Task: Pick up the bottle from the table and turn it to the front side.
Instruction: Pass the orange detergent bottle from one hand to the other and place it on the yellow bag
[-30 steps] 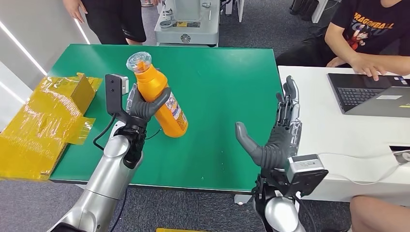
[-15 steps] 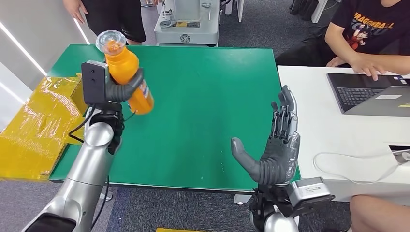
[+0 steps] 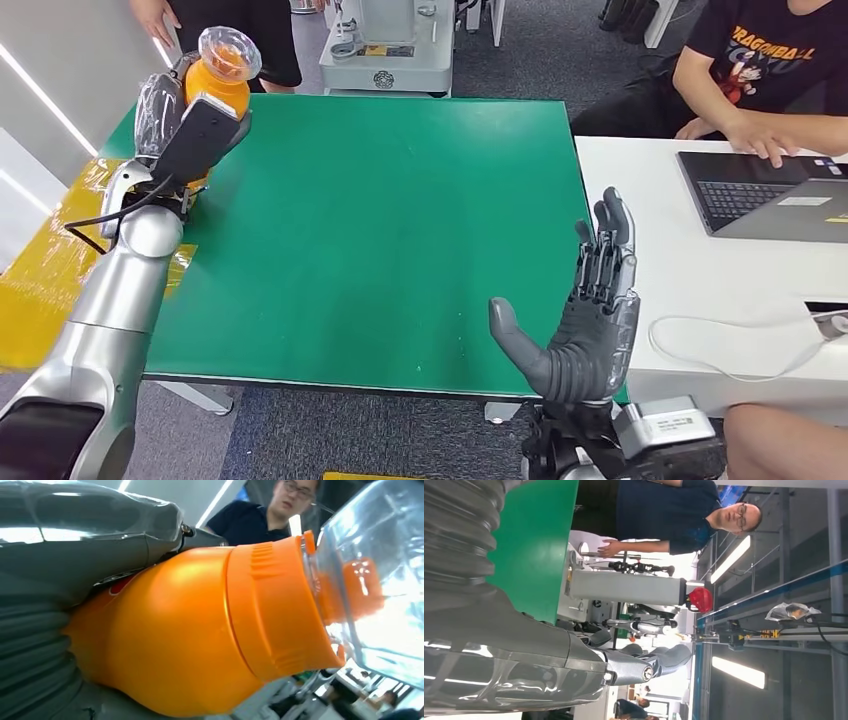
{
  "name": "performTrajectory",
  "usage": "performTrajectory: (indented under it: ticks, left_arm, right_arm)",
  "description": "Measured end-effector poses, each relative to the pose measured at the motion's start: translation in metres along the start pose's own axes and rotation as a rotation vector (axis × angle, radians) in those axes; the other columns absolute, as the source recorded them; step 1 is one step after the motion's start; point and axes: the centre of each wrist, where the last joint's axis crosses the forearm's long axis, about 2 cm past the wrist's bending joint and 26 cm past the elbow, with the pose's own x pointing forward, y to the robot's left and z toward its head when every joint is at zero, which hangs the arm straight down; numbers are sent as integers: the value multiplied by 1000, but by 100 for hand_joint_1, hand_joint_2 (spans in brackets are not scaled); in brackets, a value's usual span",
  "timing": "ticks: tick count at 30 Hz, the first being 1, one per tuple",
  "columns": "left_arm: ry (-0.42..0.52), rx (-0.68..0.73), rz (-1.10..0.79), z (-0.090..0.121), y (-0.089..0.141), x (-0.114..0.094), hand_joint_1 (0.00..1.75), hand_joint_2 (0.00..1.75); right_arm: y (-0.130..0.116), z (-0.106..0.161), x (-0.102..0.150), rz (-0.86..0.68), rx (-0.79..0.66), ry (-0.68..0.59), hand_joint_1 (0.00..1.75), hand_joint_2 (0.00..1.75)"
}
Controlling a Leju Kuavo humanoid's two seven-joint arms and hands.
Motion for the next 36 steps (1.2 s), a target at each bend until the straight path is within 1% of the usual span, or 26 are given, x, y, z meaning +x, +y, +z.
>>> performTrajectory:
  ticks: [5, 11, 16, 20, 25, 32, 36]
  left_arm:
    - [7, -190, -126, 1, 21, -26, 175, 175]
    - [34, -391, -232, 13, 45, -58, 175, 175]
    - [32, -531, -234, 25, 63, -79, 175, 175]
    - [49, -591, -235, 32, 70, -90, 175, 175]
    - [60, -653, -246, 43, 68, -101, 175, 175]
    - [83, -748, -304, 62, 52, -114, 175, 175]
    - [108, -787, -331, 78, 41, -121, 175, 175]
  right_arm:
    - [0, -2, 4, -23, 17, -2, 0, 175]
    - [-2, -4, 9, -45, 28, -5, 0, 175]
    - [-5, -5, 13, -51, 26, -8, 0, 175]
    - [-6, -4, 15, -50, 21, -12, 0, 175]
    - [-9, -4, 17, -38, 16, -16, 0, 175]
    - [-10, -6, 19, -18, 15, -17, 0, 175]
    - [-10, -3, 19, -12, 13, -9, 0, 175]
